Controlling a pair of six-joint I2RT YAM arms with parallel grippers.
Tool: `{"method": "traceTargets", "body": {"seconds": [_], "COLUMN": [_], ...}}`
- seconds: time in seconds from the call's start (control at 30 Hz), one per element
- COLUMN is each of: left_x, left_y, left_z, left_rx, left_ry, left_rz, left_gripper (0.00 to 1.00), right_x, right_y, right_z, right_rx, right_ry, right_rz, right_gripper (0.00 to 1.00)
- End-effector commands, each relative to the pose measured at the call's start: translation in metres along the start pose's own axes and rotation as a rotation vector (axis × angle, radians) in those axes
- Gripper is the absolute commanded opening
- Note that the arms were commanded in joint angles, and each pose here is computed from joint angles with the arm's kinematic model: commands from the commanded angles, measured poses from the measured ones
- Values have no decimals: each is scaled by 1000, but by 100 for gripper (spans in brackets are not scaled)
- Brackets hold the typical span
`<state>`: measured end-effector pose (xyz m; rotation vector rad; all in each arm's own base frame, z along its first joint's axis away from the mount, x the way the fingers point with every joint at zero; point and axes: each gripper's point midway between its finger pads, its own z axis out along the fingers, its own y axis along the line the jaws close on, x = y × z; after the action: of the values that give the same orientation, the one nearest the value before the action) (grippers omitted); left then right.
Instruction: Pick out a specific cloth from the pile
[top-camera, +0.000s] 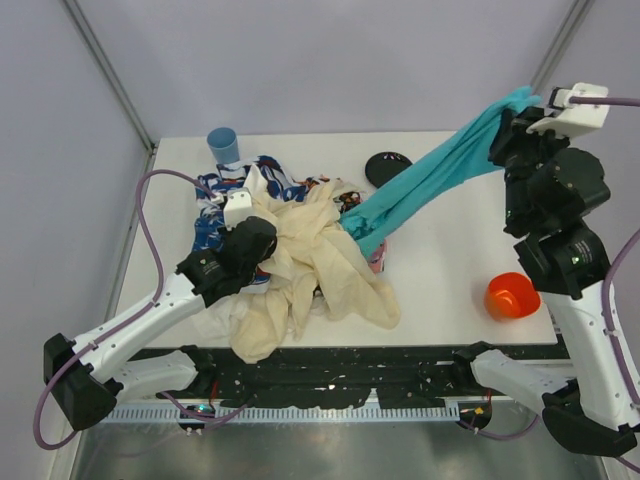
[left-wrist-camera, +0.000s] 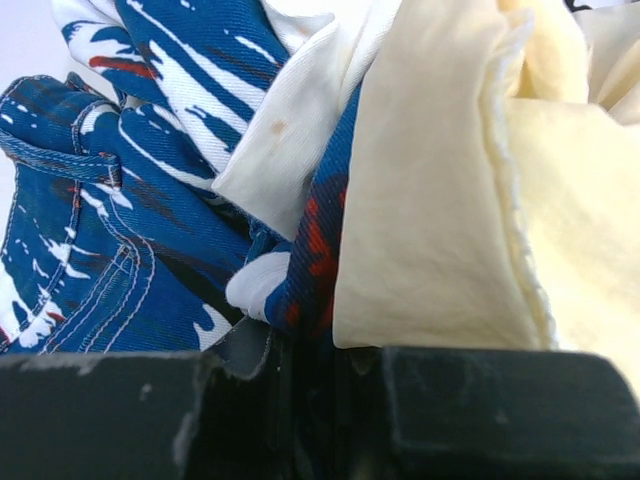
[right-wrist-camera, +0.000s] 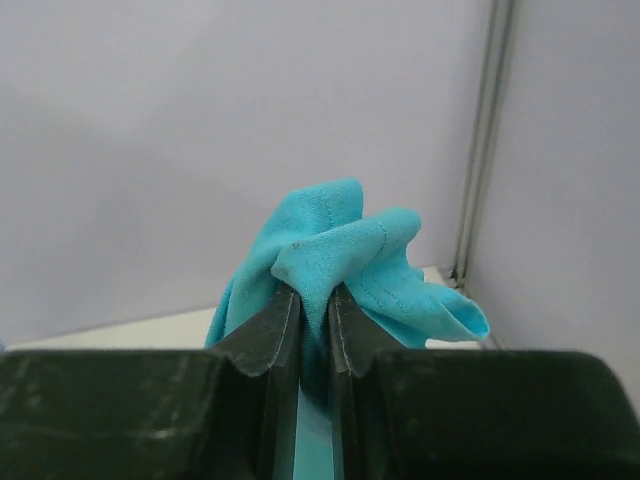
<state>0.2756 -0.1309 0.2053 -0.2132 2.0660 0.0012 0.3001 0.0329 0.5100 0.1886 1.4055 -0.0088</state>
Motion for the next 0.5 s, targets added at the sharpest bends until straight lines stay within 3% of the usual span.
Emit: {"method": "traceTargets", "body": {"seconds": [0.0, 0.17, 0.47], "left_x": [-11, -11, -8], "left_y": [16, 15, 3], "left_z": [1, 0, 1], "left_rx": [-77, -74, -35], "left_ry": [-52, -50, -9], "left_rz": [-19, -31, -1], "left_gripper": [0, 0, 1], "right_x": [-82, -109, -102], "right_y": [-51, -60, -47], "right_z": [-20, -24, 14], "right_rx": [223, 259, 259], "right_ry": [-214, -272, -241], "right_rz": [-6, -48, -163], "right_gripper": [5, 5, 5]}}
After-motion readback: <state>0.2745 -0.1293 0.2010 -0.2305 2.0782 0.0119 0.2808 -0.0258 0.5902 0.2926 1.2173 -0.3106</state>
